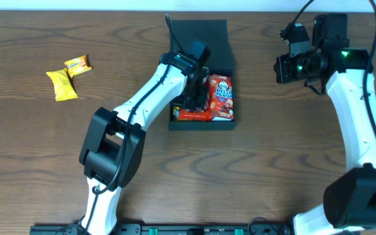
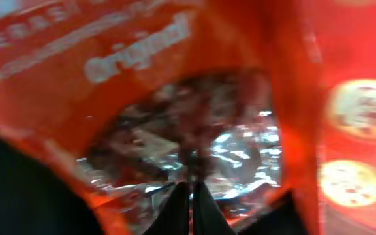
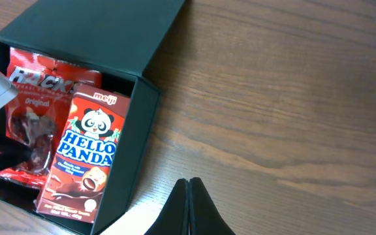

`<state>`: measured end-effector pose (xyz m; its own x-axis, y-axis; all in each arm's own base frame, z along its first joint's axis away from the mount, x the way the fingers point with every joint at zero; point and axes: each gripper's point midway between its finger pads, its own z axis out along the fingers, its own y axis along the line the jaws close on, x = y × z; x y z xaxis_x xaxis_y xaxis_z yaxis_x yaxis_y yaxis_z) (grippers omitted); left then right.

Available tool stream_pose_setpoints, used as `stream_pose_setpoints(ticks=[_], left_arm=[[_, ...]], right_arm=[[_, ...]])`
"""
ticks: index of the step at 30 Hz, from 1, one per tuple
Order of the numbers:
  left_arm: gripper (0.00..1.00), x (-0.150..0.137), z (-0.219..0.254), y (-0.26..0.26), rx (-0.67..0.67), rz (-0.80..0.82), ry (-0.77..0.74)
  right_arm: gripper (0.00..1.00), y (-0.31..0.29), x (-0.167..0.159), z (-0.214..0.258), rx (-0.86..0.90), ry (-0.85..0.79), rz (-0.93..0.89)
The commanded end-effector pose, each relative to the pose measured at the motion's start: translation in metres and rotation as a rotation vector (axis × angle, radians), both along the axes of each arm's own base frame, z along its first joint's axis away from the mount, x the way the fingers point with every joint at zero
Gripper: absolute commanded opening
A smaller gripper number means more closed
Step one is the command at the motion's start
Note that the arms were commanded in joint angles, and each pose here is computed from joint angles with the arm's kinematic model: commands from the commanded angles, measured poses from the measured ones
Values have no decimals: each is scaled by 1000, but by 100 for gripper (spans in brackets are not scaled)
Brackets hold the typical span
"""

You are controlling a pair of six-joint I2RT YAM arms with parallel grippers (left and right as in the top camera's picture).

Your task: Pack container

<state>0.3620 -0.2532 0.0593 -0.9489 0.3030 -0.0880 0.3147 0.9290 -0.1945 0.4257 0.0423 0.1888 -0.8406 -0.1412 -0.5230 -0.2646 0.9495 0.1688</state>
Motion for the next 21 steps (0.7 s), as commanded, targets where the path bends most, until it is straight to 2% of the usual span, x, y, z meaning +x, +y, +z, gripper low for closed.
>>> stream_pose_setpoints(ticks=[1,8,13,17,21], left_arm=[[6,1,-12,22,118,-29,-18],[6,9,0,20,114,-26,-52],[6,49,73,11,14,56,-236],[6,86,130,67,86,229,-419],[6,101,140,144,151,403,-425]], right_arm=[[2,0,2,18,4,-47,9],[1,0,1,17,4,-41,10],[2,0,1,17,4,-41,9],[1,0,1,17,4,-41,9],[1,0,1,17,4,-41,9]])
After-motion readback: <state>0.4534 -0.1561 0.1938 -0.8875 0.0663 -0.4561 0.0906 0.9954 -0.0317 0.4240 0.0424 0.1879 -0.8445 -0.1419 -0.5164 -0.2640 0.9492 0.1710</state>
